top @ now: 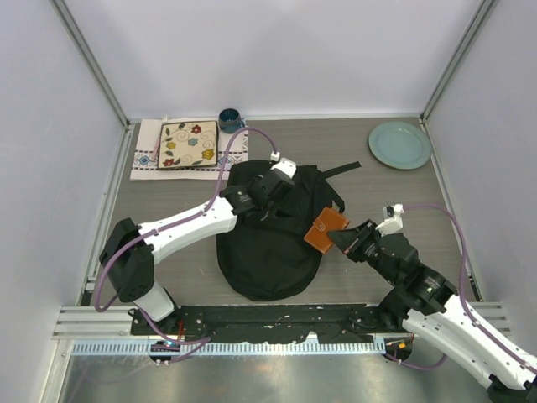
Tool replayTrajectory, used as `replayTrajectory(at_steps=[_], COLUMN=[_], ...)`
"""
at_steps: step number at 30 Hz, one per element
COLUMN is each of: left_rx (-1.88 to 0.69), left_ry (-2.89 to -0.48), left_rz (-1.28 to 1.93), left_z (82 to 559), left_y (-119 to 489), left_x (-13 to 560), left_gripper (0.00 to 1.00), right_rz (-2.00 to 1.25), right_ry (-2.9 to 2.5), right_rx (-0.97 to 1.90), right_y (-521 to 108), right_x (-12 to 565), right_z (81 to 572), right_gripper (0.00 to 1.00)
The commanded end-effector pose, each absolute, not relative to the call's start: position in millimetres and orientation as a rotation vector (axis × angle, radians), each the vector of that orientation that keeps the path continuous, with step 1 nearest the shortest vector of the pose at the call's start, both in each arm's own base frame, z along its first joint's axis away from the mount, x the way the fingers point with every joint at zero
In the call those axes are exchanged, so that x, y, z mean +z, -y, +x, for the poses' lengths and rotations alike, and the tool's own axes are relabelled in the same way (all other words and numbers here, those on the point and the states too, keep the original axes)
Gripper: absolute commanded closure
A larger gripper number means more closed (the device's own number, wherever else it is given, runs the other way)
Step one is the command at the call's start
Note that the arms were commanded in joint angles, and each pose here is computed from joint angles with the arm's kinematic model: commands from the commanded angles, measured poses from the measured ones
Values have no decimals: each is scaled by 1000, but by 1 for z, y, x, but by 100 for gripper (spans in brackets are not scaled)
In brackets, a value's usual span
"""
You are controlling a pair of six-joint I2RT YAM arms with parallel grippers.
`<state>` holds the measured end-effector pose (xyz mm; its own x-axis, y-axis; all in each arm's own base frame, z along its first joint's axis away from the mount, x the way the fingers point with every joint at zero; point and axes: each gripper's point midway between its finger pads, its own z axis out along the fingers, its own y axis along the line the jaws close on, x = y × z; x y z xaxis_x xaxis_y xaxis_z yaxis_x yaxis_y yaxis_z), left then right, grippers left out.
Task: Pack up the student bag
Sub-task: Place the personal item in the student bag.
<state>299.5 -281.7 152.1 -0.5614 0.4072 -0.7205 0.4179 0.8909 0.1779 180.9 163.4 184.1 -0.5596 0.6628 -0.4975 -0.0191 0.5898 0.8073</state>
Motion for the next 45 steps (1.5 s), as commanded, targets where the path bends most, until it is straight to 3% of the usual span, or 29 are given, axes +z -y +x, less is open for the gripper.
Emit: replayTrajectory(at_steps=[1, 11, 23, 45], left_rx=[-210, -323, -396, -444], left_ry=[-2203, -2282, -2316, -2288], left_rz=[457, 343, 202, 147], left_z=[299, 293, 286, 282], left_y=[301, 319, 320, 315], left_x=[191, 190, 198, 214], left_gripper=[100, 100, 100, 100], right_rz=[467, 377, 496, 708], right_ry=[-1881, -1956, -1857, -1919], right_rx=[1264, 1538, 1807, 1805], right_y=[-194, -243, -268, -282], right_x=[216, 207, 213, 158], right_z=[178, 167, 177, 202], right_gripper=[97, 99, 100, 100])
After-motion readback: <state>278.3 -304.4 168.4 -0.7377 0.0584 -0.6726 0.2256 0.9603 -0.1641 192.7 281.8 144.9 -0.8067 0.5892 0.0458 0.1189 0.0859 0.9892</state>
